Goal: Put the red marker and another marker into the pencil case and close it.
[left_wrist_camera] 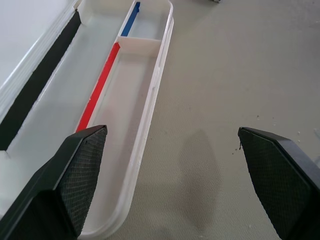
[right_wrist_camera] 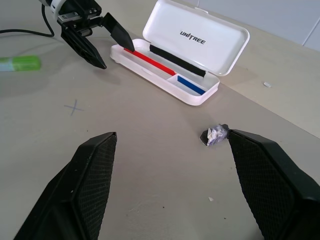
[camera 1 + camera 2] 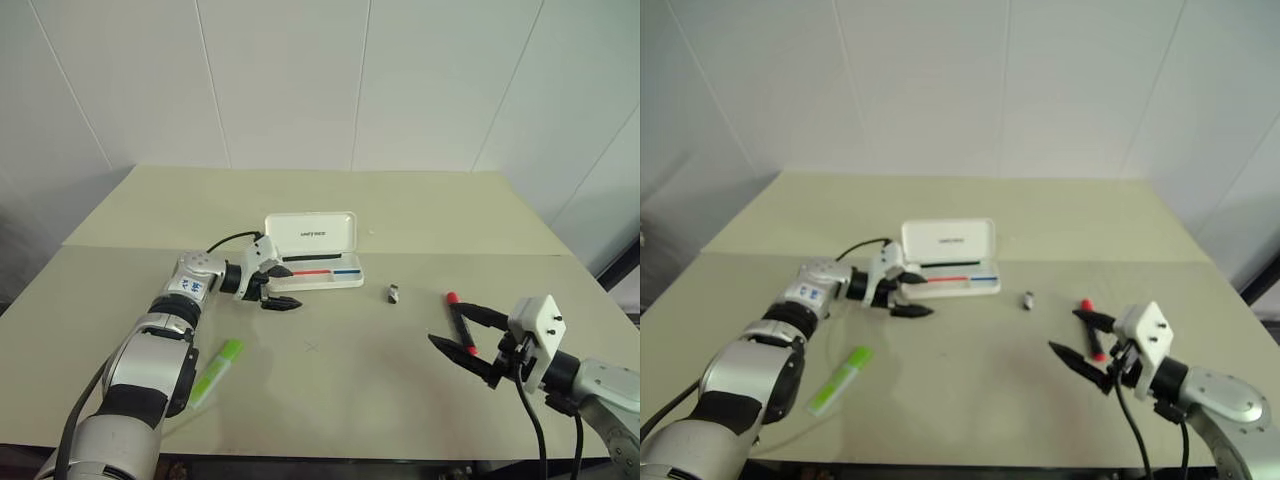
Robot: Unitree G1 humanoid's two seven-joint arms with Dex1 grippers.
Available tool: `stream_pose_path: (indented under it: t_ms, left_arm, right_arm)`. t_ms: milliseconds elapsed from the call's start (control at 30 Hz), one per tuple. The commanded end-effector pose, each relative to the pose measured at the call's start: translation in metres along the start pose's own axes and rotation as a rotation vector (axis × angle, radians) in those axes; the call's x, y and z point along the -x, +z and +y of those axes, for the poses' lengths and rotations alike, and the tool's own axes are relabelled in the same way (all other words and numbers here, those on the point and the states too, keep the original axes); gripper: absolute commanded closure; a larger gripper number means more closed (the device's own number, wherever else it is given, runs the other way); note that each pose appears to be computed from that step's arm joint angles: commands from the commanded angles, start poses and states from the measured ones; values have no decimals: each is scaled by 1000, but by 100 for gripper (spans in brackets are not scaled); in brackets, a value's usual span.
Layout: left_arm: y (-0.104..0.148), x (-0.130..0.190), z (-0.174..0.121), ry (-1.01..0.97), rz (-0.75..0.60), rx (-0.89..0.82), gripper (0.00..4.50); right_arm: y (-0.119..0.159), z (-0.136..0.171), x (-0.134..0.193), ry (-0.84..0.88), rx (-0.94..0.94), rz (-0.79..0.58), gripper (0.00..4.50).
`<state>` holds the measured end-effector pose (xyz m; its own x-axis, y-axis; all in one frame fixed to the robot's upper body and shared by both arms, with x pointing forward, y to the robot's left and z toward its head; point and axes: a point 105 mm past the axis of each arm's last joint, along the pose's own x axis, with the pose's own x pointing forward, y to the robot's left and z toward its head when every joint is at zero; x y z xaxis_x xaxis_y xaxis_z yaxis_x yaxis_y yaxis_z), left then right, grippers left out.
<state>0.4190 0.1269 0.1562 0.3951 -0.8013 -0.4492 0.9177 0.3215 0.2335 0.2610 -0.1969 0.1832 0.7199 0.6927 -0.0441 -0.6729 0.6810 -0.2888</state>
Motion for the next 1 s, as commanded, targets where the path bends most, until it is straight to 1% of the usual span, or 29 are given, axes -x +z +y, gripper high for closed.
stream_pose_path:
  t_ms: [33, 167, 233, 333, 433, 567, 667, 1000]
  left_arm:
    - [11, 0, 7, 39, 4, -31, 4]
    - [9, -2, 11, 80, 27, -38, 4]
    - [7, -3, 13, 102, 44, -58, 42]
    - [6, -5, 16, 142, 60, -64, 127]
    - [2, -5, 17, 158, 88, -92, 230]
    - [1, -7, 16, 152, 86, -97, 361]
    - [2, -7, 15, 145, 81, -104, 448]
    - [14, -4, 12, 111, 17, -149, 448]
  right_arm:
    - [14, -5, 8, -5, 58, -27, 0]
    - [14, -6, 8, -8, 59, -25, 0]
    - [14, -6, 7, -9, 59, -27, 0]
    - [14, -6, 7, -10, 58, -27, 0]
    - [14, -6, 7, -14, 60, -26, 0]
    - [14, -6, 8, -18, 61, -22, 0]
    - [14, -6, 8, -18, 60, -21, 0]
    - [15, -6, 10, -10, 62, -12, 0]
